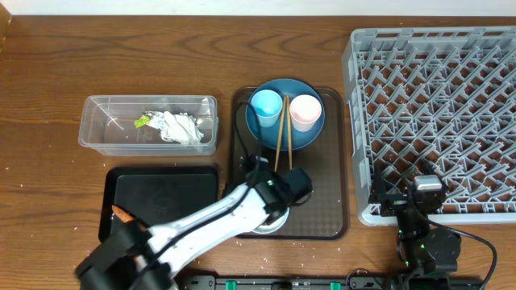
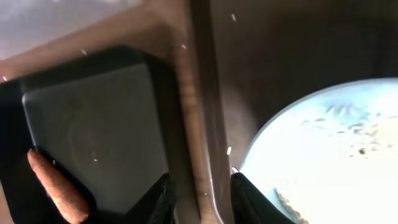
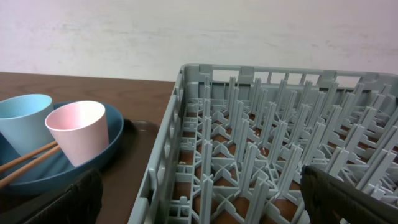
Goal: Sort waste into correct bins and load items into the dishwasher rack
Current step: 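Lower the left gripper and pinch the white bowl's rim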
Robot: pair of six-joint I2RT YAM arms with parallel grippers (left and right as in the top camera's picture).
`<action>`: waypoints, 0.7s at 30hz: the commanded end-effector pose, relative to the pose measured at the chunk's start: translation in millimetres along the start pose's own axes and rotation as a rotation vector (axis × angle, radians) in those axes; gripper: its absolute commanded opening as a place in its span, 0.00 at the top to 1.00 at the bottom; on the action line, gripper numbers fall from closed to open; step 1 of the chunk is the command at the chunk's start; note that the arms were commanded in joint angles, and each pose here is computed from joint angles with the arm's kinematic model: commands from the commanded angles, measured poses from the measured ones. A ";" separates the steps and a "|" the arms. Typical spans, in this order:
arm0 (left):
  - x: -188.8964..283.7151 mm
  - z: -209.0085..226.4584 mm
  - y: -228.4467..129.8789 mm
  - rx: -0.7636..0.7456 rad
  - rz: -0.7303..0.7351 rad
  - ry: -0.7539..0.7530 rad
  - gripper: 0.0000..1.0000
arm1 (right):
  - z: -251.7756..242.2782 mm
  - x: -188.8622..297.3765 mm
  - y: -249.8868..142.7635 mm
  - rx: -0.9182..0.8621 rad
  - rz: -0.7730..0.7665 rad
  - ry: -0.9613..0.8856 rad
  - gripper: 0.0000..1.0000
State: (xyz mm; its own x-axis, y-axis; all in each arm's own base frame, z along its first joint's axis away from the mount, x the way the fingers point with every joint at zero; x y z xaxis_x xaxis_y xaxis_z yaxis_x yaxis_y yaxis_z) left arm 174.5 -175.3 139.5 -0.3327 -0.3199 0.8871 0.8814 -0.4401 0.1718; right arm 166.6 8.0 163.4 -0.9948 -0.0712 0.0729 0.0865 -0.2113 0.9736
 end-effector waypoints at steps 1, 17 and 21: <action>25.1 15.5 7.1 0.071 -0.099 -0.040 0.68 | -0.8 -0.2 -1.3 0.004 0.006 -0.004 0.01; 84.2 -31.8 15.0 0.084 -0.217 -0.659 0.68 | -0.8 -0.2 -1.3 0.004 0.006 -0.004 0.01; 76.4 -46.6 14.6 0.084 -0.175 -0.650 0.67 | -0.8 -0.2 -1.3 0.004 0.006 -0.004 0.01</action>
State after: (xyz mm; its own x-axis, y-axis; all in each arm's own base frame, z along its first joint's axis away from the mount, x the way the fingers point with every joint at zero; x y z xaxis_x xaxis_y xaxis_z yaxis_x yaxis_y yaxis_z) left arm 147.9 -237.2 194.5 -0.2570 0.3334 0.9071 0.8494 -0.3697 0.3766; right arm 166.6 8.0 163.4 -0.9948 -0.0712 0.0729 0.0865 -0.2113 0.9736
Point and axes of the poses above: each gripper's point midway between its finger pads, its own x axis back along the fingers, its own z axis along the line the jaws close on, y = z × x, the point moved 8 cm from there along x, back along the fingers, and after that the axes turned 13 degrees about -x, right-handed, at the moved point
